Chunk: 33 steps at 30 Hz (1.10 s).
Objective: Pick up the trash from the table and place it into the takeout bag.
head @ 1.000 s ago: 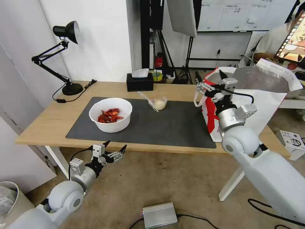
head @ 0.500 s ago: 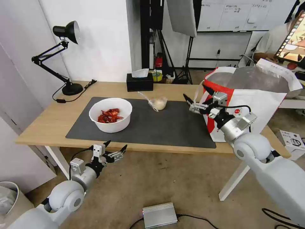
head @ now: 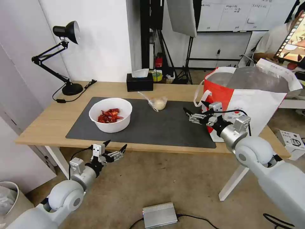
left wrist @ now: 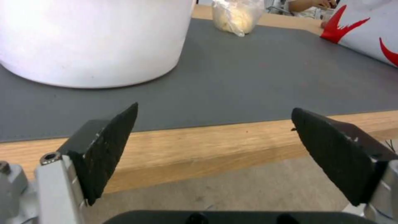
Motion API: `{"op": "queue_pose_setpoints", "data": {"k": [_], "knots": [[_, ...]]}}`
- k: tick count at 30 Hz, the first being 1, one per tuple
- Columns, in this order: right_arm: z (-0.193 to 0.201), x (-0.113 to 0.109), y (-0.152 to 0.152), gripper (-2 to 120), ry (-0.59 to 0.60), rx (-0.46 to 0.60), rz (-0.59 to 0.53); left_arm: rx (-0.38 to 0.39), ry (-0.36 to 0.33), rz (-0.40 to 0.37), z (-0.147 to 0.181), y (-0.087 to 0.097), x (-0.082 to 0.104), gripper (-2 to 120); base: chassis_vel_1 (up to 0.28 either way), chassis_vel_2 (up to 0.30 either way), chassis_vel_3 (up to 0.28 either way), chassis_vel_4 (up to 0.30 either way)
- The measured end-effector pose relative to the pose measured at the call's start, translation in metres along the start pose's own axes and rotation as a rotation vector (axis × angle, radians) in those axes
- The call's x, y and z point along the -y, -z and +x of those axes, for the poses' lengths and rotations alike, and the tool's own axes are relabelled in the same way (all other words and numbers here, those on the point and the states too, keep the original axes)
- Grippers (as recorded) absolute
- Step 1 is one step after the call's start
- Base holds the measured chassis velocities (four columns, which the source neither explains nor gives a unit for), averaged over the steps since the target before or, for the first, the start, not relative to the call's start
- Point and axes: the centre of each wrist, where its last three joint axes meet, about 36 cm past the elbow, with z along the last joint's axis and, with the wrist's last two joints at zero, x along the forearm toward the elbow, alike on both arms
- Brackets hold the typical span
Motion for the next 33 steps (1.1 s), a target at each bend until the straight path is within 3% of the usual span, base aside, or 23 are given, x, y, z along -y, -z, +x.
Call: {"op": "queue_pose_setpoints", "data": {"k": [24,33], "knots": [[0.009,-0.020,-0.008,100,-0.040,-0.113,-0.079,0.005,0.002,-0.005,0.000,0.003,-0.002,100,0.000,0.000,0.000,0.000],[0.029,-0.046,-0.017,100,-0.097,-0.141,-0.083,0.006,0.005,-0.002,0.001,0.002,-0.002,100,0.000,0.000,0.000,0.000]]}}
